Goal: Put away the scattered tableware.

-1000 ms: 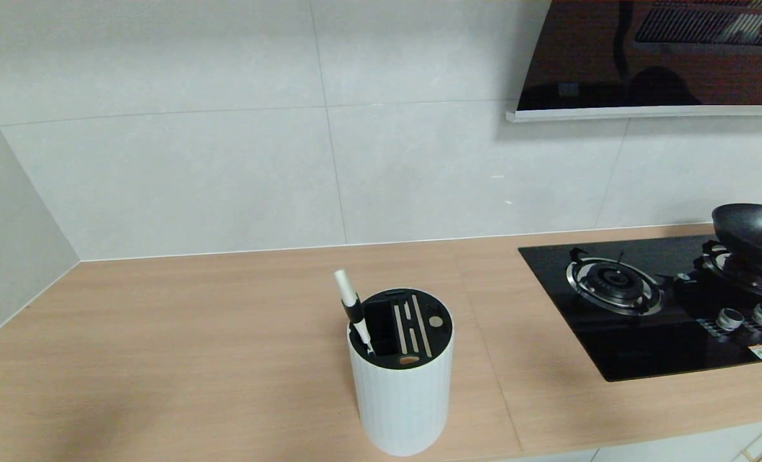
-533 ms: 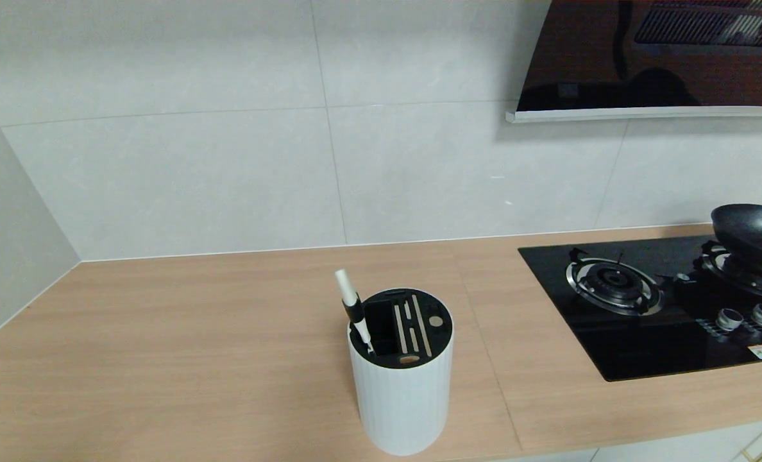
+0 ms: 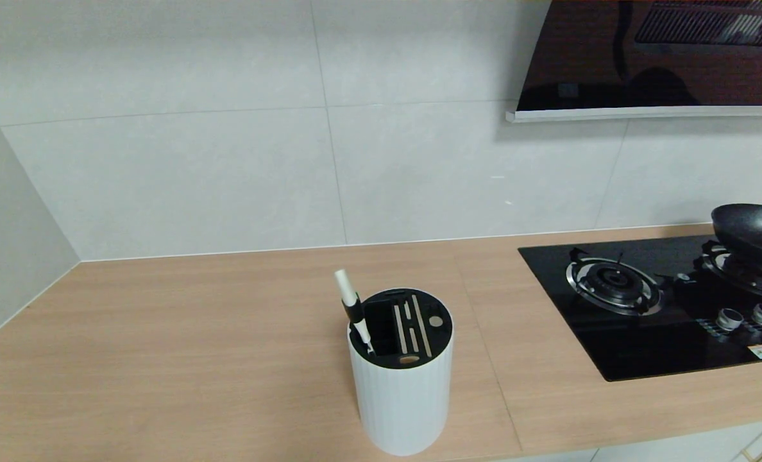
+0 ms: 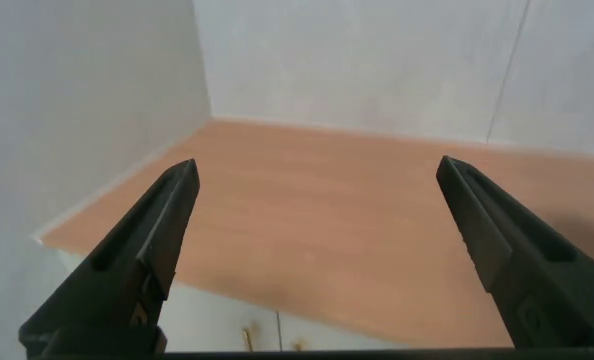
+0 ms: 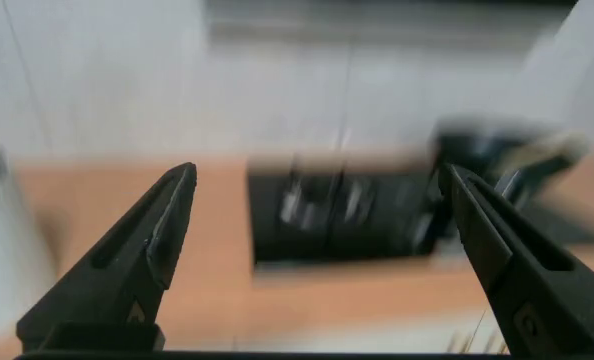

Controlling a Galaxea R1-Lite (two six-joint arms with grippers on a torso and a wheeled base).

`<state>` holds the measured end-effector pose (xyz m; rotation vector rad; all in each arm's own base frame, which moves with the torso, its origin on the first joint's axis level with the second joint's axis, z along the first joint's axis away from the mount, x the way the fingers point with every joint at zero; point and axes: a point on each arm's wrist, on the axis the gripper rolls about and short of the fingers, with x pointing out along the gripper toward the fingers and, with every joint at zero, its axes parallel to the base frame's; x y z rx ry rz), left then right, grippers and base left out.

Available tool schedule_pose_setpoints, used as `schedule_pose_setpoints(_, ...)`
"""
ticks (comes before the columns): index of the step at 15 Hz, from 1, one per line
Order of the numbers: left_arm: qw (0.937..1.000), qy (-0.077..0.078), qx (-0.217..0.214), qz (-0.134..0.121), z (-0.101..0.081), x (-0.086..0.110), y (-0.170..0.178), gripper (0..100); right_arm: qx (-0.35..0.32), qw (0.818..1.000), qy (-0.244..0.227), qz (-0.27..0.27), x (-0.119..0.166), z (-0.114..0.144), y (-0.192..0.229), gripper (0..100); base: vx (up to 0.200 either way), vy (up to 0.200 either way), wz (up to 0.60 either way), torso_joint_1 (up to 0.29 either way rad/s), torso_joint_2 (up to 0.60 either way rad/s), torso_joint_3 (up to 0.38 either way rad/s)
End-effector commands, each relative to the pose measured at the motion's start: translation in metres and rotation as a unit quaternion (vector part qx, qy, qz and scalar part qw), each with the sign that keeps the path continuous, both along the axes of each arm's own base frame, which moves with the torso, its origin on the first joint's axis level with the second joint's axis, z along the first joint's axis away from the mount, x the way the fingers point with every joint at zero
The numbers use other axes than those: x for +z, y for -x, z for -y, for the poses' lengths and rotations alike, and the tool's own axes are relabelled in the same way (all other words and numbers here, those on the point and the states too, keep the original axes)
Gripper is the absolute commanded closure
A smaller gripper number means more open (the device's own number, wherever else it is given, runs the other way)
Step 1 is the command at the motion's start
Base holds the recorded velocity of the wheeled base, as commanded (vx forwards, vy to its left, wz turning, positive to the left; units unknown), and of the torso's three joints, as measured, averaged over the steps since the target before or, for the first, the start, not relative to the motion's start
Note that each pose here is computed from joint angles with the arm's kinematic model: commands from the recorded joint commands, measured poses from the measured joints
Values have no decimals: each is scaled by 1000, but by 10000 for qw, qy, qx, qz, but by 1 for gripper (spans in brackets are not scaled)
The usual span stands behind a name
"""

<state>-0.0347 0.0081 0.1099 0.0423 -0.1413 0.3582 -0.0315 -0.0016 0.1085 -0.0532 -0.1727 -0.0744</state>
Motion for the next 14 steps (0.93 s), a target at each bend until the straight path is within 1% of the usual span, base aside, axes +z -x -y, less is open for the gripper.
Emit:
schedule_pose_setpoints(1,9986,61,-320,-408,1,-28,-11,0,107,9979,-117,-628,-28,0,-8,0,0,0,0,0,0,0)
schedule_pose_setpoints(2,9977,177,-383,-531,2,-31,-11,0,145,9977,-244,-621,-28,-1,-8,0,0,0,0,0,0,0)
schedule_pose_setpoints(3,9968,214,-548,-533,2,-31,-11,0,219,9962,-262,-805,-32,-1,-9,0,0,0,0,0,0,0)
schedule_pose_setpoints(4,9923,235,-1094,-535,5,-31,-12,0,324,9950,-263,-907,-33,-1,-8,0,0,0,0,0,0,0)
schedule_pose_setpoints(5,9886,374,-1357,-537,6,-32,-12,0,347,9953,-260,-869,-33,-1,-9,0,0,0,0,0,0,0)
schedule_pose_setpoints(6,9881,350,-1393,-551,6,-32,-12,0,341,9953,-268,-861,-33,-1,-9,0,0,0,0,0,0,0)
schedule_pose_setpoints(7,9871,279,-1462,-583,6,-32,-12,0,341,9953,-268,-861,-33,-1,-9,0,0,0,0,0,0,0)
schedule_pose_setpoints(8,9831,169,-1686,-693,7,-34,-12,0,341,9953,-268,-861,-33,-1,-9,0,0,0,0,0,0,0)
schedule_pose_setpoints(9,9812,136,-1782,-723,8,-35,-12,0,341,9953,-268,-861,-33,-1,-9,0,0,0,0,0,0,0)
schedule_pose_setpoints(14,9810,203,-1794,-711,8,-35,-12,0,341,9953,-268,-861,-33,-1,-9,0,0,0,0,0,0,0)
